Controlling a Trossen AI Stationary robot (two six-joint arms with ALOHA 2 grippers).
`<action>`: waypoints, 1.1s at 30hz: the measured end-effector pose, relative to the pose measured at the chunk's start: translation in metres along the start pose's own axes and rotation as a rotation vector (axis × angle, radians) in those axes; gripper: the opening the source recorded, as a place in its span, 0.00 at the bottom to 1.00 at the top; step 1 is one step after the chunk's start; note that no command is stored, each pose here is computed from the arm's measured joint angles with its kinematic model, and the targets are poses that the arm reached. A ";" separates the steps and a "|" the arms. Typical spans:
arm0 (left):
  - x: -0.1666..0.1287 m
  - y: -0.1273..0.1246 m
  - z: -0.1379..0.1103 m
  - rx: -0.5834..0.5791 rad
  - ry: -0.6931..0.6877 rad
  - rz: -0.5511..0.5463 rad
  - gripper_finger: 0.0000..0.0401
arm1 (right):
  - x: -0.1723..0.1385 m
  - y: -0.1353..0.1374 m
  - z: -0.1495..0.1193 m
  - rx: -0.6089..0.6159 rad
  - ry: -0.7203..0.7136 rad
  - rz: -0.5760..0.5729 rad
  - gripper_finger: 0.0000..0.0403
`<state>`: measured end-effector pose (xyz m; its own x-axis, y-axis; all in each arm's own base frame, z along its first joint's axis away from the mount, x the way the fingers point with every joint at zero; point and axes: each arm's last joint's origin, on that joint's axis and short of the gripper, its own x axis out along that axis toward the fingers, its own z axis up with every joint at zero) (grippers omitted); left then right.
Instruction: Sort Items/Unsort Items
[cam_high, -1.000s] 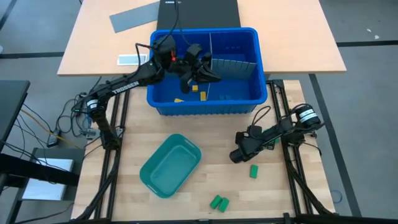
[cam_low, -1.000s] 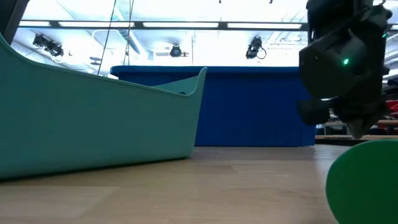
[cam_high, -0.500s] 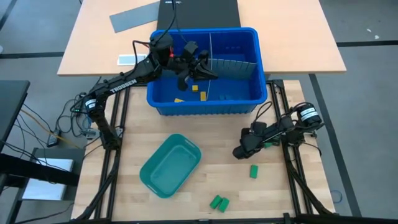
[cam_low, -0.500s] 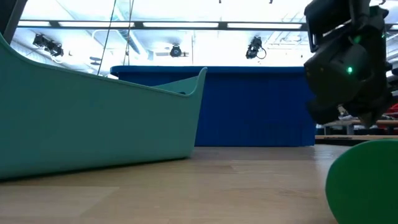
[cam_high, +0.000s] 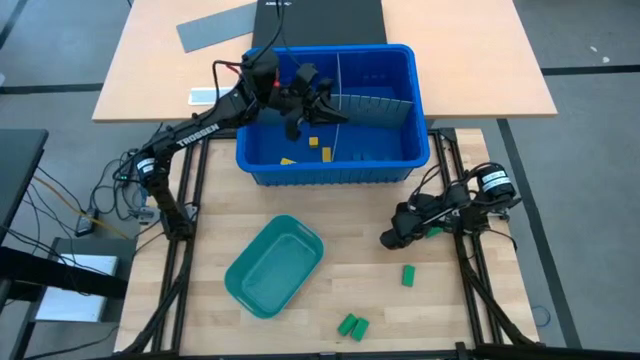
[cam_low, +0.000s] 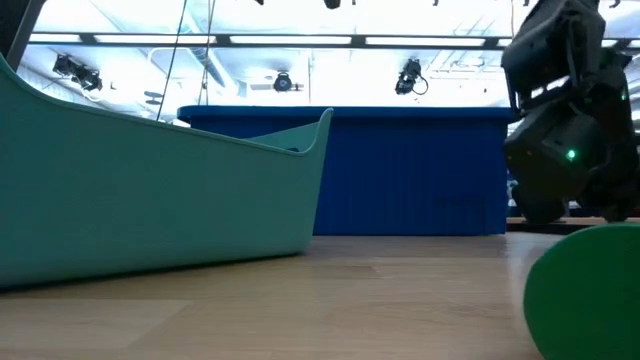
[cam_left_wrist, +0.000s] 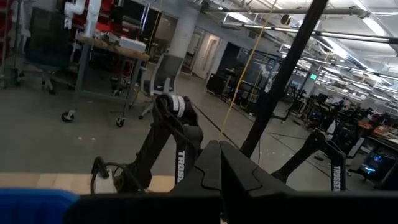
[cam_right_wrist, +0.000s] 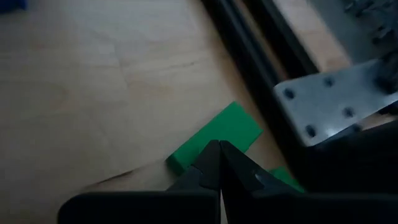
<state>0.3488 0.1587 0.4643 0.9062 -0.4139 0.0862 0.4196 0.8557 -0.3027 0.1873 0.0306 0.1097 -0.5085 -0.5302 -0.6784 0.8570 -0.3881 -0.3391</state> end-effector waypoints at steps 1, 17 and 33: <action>-0.001 0.001 0.000 -0.003 0.003 0.005 0.00 | 0.003 0.001 -0.002 0.009 0.012 0.013 0.00; -0.009 0.007 0.003 0.008 0.002 0.005 0.00 | -0.037 0.021 -0.011 0.035 0.084 0.244 0.00; -0.009 0.005 0.003 0.010 0.019 -0.043 0.00 | -0.083 0.005 0.000 -0.038 0.174 0.213 0.00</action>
<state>0.3427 0.1676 0.4645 0.8862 -0.4562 0.0808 0.4588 0.8399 -0.2900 0.2339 0.0731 0.1642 -0.2975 -0.4582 -0.8376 0.9473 -0.2512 -0.1990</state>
